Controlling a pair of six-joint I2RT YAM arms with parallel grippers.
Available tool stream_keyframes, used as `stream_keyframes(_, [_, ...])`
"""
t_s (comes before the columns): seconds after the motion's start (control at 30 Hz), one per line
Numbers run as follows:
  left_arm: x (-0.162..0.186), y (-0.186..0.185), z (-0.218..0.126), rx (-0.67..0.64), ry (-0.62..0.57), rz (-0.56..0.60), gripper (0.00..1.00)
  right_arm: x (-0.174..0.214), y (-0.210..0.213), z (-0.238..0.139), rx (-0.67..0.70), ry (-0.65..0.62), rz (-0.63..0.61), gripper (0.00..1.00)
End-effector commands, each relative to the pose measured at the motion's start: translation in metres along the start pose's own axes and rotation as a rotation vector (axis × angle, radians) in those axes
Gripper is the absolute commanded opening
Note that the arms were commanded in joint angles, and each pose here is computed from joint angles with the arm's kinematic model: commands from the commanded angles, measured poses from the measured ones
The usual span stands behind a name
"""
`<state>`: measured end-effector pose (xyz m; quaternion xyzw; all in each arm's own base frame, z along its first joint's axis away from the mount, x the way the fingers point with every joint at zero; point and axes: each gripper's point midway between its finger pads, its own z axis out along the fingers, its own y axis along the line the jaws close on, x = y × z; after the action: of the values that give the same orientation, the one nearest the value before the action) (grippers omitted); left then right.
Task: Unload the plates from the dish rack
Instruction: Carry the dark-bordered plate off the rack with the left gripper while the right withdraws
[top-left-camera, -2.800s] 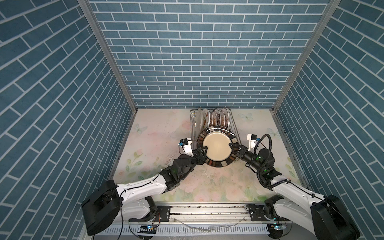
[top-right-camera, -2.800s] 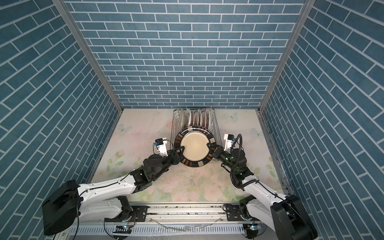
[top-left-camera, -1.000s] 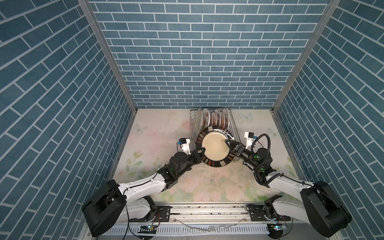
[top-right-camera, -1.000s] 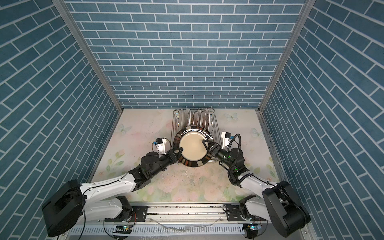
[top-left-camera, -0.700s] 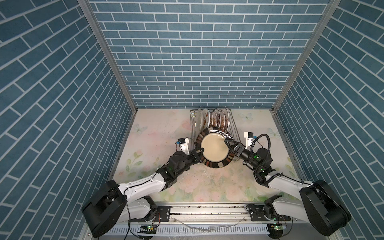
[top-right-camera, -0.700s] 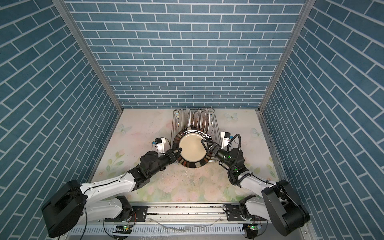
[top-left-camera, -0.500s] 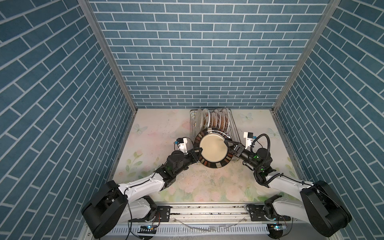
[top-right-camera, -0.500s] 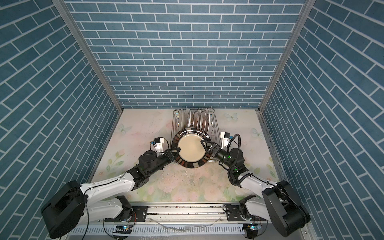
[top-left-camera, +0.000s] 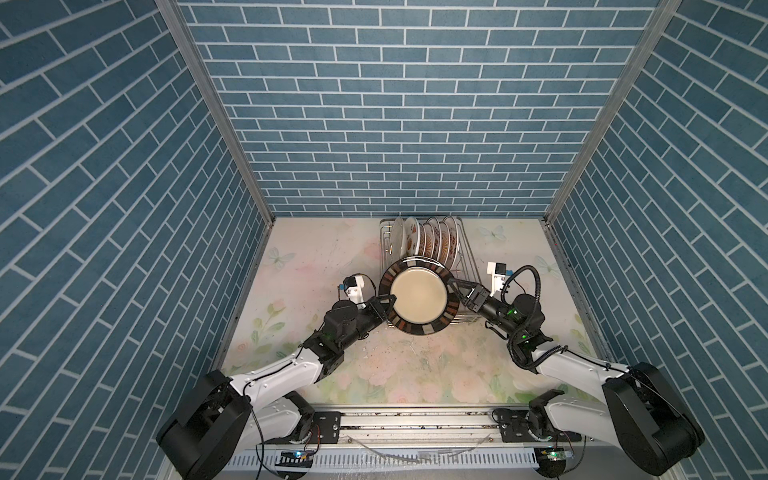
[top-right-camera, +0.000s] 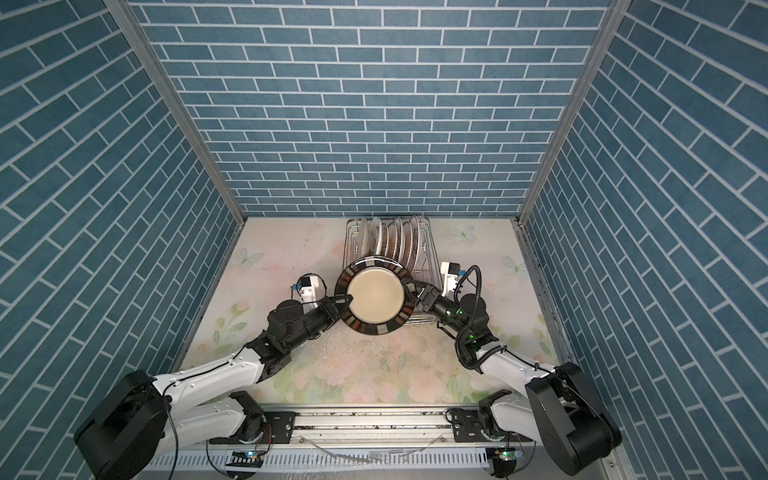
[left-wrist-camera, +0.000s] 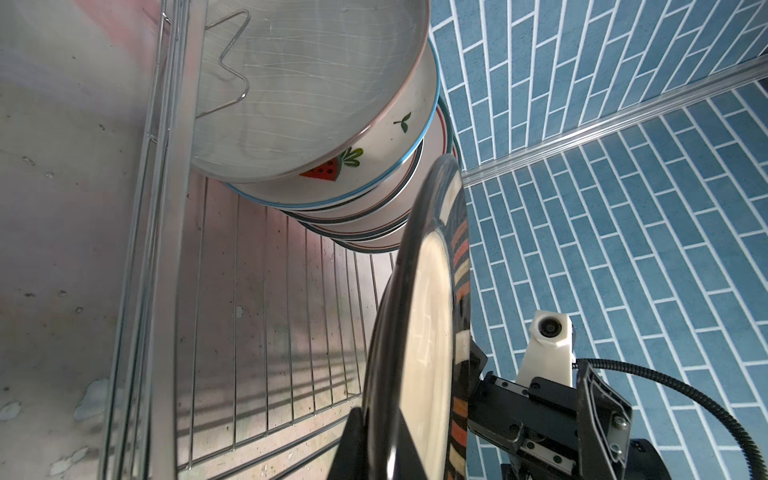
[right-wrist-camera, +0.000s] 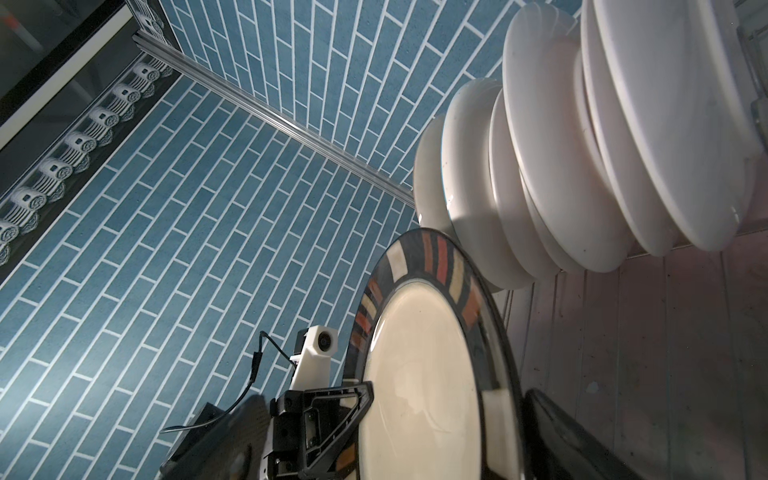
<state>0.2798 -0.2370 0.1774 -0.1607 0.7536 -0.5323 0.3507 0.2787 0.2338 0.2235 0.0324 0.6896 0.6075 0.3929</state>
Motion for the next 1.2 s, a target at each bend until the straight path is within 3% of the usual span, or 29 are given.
stream_keyframes(0.0, [-0.026,-0.061,-0.012,0.267,-0.061,-0.036,0.00,-0.012,0.023,0.009,-0.064,-0.016,-0.069,0.95])
stream_keyframes(0.27, [-0.041,-0.058,-0.025,0.241,-0.093,-0.045,0.00,-0.014,0.023,0.012,-0.055,-0.019,-0.070,0.94])
stream_keyframes(0.47, [-0.057,-0.052,-0.044,0.222,-0.149,-0.049,0.00,-0.017,0.019,0.010,0.005,-0.028,-0.100,0.99])
stream_keyframes(0.63, [-0.068,-0.053,-0.060,0.216,-0.181,-0.043,0.00,-0.017,0.024,0.008,0.017,-0.041,-0.155,0.99])
stream_keyframes(0.87, [-0.094,-0.049,-0.074,0.241,-0.229,-0.093,0.00,-0.007,0.021,0.009,0.179,-0.006,-0.289,0.98])
stream_keyframes(1.17, [-0.133,-0.028,-0.089,0.141,-0.338,-0.113,0.00,0.015,0.041,0.020,0.126,0.099,-0.390,0.99])
